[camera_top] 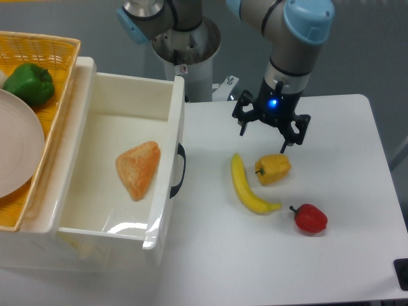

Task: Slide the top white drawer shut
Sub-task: 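Move the gripper down and toward the open white drawer's front face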

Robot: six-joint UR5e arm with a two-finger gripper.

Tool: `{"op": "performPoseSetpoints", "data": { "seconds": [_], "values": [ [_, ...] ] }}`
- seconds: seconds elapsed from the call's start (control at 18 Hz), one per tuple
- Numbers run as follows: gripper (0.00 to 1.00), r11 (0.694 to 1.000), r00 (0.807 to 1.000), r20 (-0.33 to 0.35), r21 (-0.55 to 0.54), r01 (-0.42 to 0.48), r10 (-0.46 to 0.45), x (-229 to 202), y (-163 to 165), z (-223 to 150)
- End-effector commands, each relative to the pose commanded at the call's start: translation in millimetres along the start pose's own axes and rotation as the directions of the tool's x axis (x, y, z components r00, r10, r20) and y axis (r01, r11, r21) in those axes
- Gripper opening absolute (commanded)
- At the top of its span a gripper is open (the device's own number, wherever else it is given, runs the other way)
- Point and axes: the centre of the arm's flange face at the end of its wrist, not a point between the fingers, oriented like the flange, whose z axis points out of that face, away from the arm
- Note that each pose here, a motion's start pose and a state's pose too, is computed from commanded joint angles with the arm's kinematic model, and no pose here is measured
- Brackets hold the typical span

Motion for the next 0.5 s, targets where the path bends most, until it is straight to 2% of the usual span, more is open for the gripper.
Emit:
{"op": "performPoseSetpoints", "data": {
  "seconds": [0.5],
  "values": [
    [1.00, 1.000, 1.000, -0.017, -0.014, 0.012, -0.012, -13, -1, 25]
  ]
}}
